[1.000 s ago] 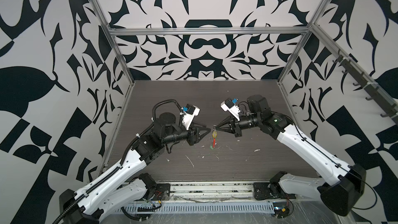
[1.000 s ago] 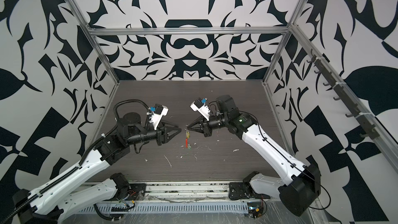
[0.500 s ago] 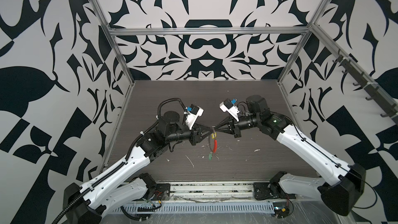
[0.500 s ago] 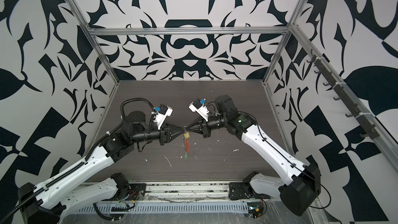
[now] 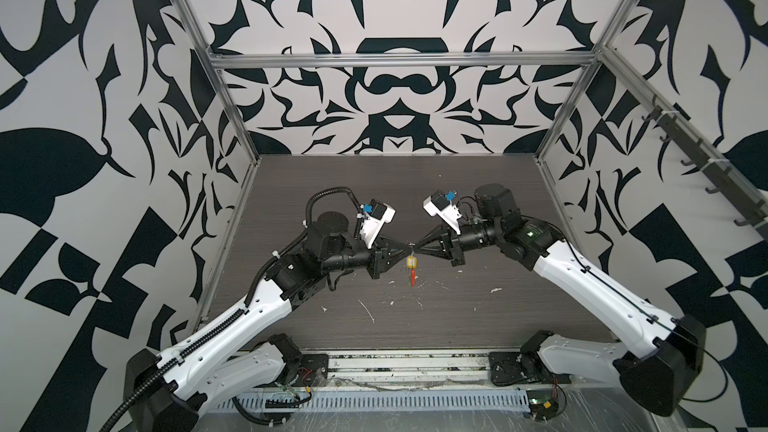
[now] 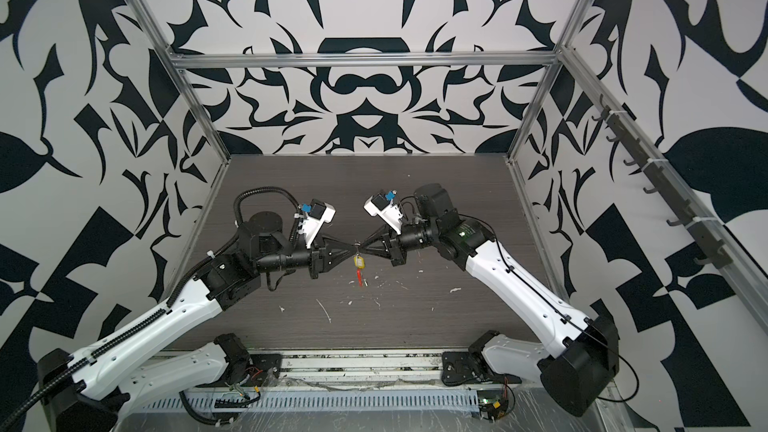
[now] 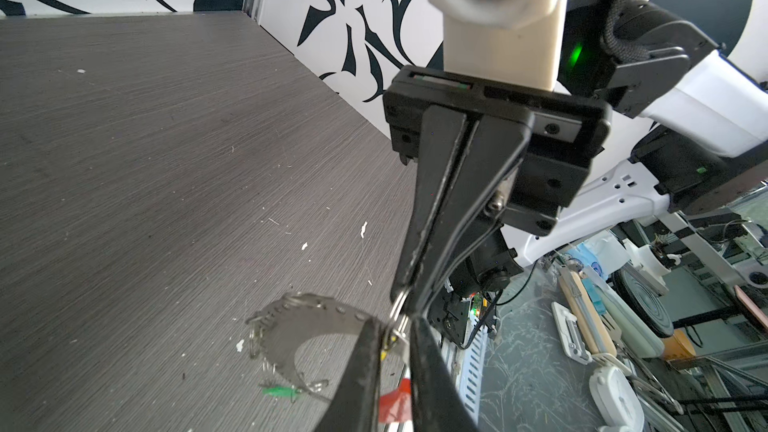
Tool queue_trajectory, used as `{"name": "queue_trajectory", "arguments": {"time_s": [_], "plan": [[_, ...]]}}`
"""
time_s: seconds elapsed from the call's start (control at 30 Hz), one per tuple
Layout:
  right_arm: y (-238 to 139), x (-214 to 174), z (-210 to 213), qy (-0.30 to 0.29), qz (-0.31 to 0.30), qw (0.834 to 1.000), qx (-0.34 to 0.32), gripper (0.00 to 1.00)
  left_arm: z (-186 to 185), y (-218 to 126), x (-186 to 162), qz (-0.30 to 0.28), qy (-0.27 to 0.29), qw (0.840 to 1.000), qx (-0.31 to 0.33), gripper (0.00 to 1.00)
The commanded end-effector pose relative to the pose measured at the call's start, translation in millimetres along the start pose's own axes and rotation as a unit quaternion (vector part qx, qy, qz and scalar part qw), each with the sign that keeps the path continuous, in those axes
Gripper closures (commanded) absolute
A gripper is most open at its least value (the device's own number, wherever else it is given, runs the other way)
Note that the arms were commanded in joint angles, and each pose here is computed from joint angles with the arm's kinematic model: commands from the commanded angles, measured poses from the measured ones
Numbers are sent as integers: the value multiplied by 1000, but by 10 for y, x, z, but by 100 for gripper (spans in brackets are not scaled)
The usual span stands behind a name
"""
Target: Remove the keys from the keyring
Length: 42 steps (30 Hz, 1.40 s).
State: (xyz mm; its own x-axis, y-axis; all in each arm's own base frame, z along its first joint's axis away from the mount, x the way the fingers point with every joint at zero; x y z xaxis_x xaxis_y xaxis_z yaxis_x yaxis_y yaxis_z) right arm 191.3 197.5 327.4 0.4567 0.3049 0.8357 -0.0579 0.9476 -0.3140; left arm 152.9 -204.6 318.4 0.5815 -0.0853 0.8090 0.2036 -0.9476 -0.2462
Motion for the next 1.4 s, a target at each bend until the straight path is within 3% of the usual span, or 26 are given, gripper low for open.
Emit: {"name": "queue_trajectory", "arguments": {"time_s": [0.0,0.23,0.4,0.53,0.67,0.87,1.0,1.17,1.37], "plan": [[-3,120,24,-21,-19,1000,0,100,-92,-30,142,-19,15,999,-21,87],[10,126,24,-16,-22,1000,-2,100,-83,-29,148,-29,18,999,-16,99],[38,139,29,-14,-26,1000,-9,100,-93,-37,163,-43,21,999,-22,100],[45,143,28,-15,-26,999,-10,100,-104,-24,162,-37,20,999,-33,82],[48,151,28,-16,-27,999,-11,100,-105,-23,161,-37,18,999,-34,80],[45,147,26,-13,-29,999,-15,100,-102,-20,158,-38,18,999,-34,99],[27,155,46,-11,-38,999,-23,100,-104,-31,165,-45,19,998,-31,100],[-81,190,148,-19,-85,995,-55,69,-102,-81,177,-65,26,998,-11,100],[-198,158,145,-6,-146,980,-139,65,-122,-171,214,-96,32,995,13,100]]}}
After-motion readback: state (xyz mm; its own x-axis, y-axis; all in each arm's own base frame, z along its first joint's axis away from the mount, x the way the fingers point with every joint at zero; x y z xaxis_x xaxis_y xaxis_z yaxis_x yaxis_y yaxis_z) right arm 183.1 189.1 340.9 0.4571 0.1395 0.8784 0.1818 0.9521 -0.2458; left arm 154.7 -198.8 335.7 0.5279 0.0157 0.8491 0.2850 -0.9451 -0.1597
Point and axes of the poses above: each gripper's point midway between its finger pads, its own y axis out along the fingers, its own z axis along the line the jaws close on, x = y × z, the point moved 10 cm from there along -y, back along the fingers, and after that the axes turned 2 degrees about -y, right-handed, at the moved point
